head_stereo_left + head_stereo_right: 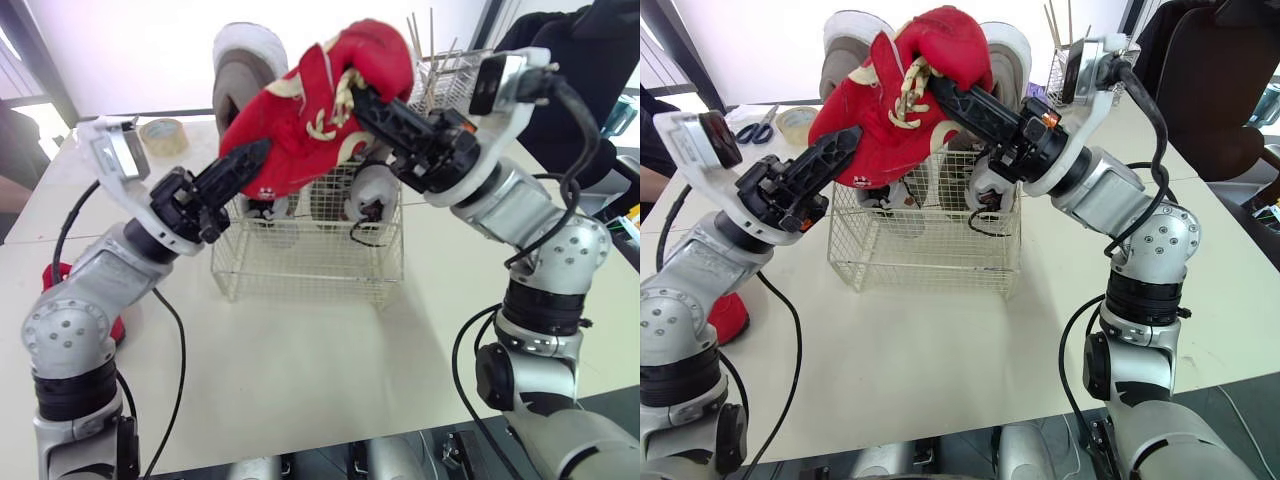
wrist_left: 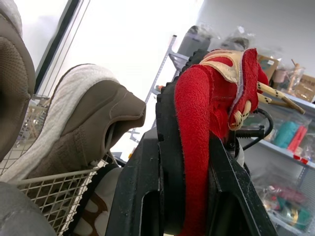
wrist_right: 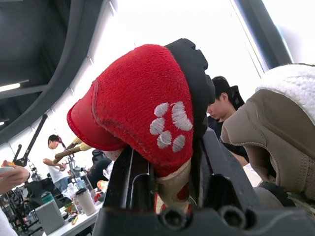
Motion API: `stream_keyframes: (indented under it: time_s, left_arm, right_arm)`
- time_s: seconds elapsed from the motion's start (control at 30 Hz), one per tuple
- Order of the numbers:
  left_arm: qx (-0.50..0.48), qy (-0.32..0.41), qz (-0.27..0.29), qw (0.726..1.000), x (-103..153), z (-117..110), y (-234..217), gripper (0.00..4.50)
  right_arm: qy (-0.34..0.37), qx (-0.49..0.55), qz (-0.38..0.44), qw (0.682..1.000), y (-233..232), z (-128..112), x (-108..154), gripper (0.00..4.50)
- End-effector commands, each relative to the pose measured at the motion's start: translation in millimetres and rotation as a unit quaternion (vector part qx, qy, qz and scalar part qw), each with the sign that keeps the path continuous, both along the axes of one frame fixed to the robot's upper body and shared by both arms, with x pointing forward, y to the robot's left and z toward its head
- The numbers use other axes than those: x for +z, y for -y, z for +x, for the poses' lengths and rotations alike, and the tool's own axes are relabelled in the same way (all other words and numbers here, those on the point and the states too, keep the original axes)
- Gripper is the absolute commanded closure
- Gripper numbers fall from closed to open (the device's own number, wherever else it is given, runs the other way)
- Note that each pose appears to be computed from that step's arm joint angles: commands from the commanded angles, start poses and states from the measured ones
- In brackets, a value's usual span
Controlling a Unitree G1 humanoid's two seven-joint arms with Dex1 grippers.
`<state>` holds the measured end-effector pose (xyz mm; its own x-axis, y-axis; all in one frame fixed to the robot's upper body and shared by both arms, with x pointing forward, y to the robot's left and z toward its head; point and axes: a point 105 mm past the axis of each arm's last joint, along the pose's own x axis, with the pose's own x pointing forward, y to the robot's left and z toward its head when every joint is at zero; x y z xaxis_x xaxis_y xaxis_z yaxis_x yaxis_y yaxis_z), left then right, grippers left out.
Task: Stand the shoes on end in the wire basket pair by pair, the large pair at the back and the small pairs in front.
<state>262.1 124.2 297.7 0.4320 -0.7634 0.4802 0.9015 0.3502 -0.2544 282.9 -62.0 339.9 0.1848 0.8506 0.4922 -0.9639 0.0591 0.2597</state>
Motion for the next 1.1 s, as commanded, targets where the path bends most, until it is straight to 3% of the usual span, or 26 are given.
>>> stream_keyframes:
  time_s: [0.03, 0.23, 0.27, 0.37, 0.43, 0.57, 0.7, 1.1]
  left_arm:
    - [-0.010, -0.039, 0.073, 0.997, -23, 1, 12, 3.20]
    - [0.003, -0.038, 0.138, 0.990, -35, -6, 0, 0.35]
    - [0.007, -0.038, 0.150, 0.988, -37, -7, -3, 0.07]
    - [0.019, -0.035, 0.202, 0.979, -44, -13, -20, 0.07]
    - [0.035, -0.032, 0.234, 0.971, -44, -16, -36, 0.07]
    - [0.056, -0.018, 0.258, 0.964, -33, -16, -55, 0.07]
    - [0.066, -0.002, 0.255, 0.965, -24, -14, -59, 0.07]
    - [0.084, -0.003, 0.260, 0.962, -22, -15, -63, 0.07]
  right_arm:
    - [0.040, 0.016, 0.017, 0.999, 1, -14, 18, 4.02]
    - [0.052, 0.013, 0.001, 0.999, 3, -13, 22, 4.02]
    - [0.056, 0.011, -0.005, 0.998, 5, -12, 24, 4.02]
    - [0.090, -0.004, -0.057, 0.994, 12, -11, 28, 4.02]
    - [0.137, -0.024, -0.137, 0.981, 22, -10, 25, 4.02]
    - [0.216, -0.032, -0.281, 0.935, 43, -8, 15, 4.02]
    - [0.259, -0.009, -0.367, 0.893, 49, -4, -4, 4.02]
    - [0.314, -0.019, -0.475, 0.822, 50, 21, -55, 4.02]
